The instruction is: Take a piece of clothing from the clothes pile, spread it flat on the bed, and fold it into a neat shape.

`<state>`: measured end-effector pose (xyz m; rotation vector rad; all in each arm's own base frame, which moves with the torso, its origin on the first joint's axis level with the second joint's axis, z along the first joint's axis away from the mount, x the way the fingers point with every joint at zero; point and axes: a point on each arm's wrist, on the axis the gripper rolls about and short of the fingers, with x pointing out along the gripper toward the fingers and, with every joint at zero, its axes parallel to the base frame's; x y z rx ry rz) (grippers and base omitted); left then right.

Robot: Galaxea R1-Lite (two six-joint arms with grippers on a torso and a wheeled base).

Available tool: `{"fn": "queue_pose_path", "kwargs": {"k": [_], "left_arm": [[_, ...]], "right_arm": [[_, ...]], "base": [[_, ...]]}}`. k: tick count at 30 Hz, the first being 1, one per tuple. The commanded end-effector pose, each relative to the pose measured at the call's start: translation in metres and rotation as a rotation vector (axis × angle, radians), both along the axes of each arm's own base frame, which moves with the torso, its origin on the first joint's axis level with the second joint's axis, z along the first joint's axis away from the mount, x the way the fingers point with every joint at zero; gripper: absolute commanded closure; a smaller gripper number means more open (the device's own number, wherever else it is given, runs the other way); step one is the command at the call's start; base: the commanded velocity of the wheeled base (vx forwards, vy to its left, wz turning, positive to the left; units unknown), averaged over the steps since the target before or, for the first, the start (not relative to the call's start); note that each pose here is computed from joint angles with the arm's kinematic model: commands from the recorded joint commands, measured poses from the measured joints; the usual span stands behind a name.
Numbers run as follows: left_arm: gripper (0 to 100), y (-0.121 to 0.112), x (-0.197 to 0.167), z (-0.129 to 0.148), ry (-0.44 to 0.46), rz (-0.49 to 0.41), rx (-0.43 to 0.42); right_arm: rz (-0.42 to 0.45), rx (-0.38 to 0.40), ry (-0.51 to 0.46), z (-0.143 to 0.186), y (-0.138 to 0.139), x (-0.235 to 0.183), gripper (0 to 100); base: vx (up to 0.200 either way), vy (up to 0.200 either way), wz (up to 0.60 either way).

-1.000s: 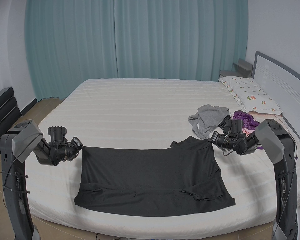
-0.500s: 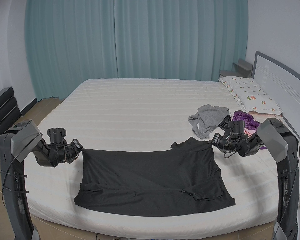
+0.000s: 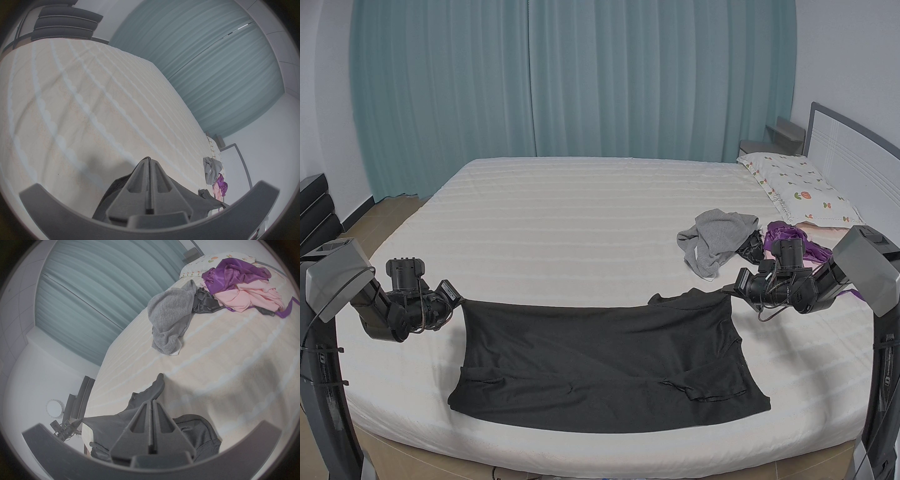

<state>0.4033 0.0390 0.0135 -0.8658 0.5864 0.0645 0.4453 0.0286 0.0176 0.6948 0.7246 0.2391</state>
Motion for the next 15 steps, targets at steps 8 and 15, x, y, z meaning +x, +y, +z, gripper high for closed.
{"fn": "queue_pose_path", "kwargs": {"k": [8,15], "left_arm": [[100,-0.001,-0.026,0.019,-0.001,-0.021,-0.014],[100,-0.002,-0.041,0.015,0.015,-0.037,0.01]], "right_arm": [[-0.006,0.013,-0.017,0.004,-0.011,-0.018,100],[0.012,0.02,0.003,-0.001,-0.015,-0.039,100]], "base": [[0.0,0.0,0.0],[0.0,0.0,0.0]]}}
